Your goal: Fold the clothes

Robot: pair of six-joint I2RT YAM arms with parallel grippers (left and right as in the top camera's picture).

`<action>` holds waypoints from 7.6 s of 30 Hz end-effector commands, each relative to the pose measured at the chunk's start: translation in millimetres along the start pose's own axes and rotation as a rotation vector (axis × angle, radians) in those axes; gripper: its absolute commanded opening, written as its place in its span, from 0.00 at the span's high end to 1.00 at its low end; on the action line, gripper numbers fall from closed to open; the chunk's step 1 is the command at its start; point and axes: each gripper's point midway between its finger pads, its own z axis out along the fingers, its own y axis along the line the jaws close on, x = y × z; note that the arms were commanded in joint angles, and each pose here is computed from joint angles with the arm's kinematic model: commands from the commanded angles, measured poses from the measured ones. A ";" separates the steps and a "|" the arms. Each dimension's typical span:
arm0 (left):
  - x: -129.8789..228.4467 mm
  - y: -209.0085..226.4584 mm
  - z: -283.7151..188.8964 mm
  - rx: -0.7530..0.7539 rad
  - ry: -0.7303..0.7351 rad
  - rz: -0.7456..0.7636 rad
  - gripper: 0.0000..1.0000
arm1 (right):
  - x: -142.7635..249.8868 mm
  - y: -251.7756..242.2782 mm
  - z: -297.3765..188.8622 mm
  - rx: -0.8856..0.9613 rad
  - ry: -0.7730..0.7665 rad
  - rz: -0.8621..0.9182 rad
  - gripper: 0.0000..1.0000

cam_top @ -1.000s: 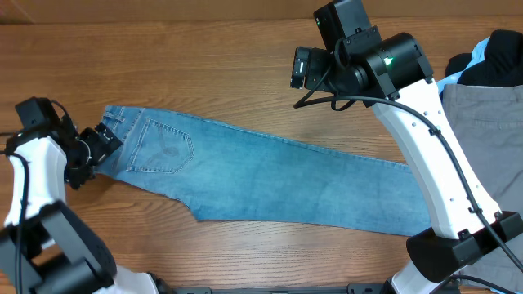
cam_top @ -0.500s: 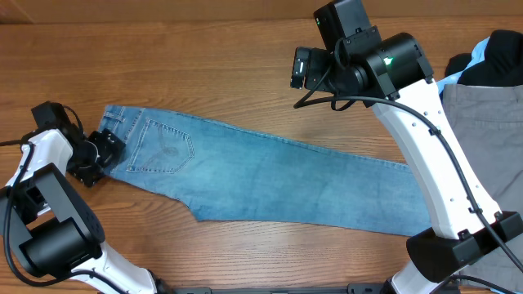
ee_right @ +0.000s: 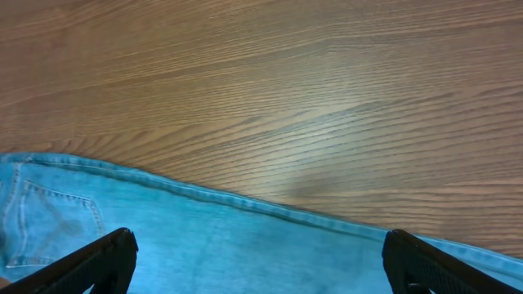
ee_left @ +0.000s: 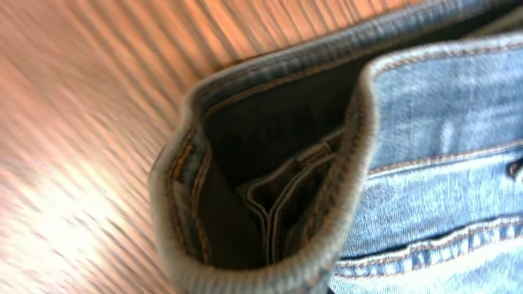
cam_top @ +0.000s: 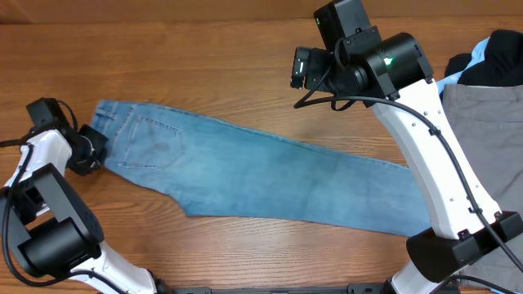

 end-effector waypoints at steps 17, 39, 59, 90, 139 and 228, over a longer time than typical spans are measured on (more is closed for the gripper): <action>-81.9 98.8 -11.4 -0.062 -0.207 -0.304 0.61 | -1.8 -0.7 -0.9 0.000 -0.006 0.007 0.00; -103.9 51.3 -63.0 -0.001 -0.151 -0.093 0.00 | -1.8 -0.7 -0.9 0.000 -0.006 0.007 0.00; -83.9 -55.5 -187.0 0.233 -0.107 0.100 0.00 | -17.2 -6.4 -1.4 0.035 -0.077 0.024 0.00; 136.7 -155.6 -130.4 0.132 0.246 0.659 0.00 | 39.8 -239.2 94.5 -0.121 0.311 0.167 0.00; 158.5 -165.6 -114.0 0.179 0.264 0.707 0.00 | 175.8 -216.2 209.2 -0.036 0.625 0.171 0.31; 150.5 -163.9 -111.2 0.147 0.223 0.712 0.00 | 165.1 -8.6 179.0 -0.172 0.609 0.061 0.90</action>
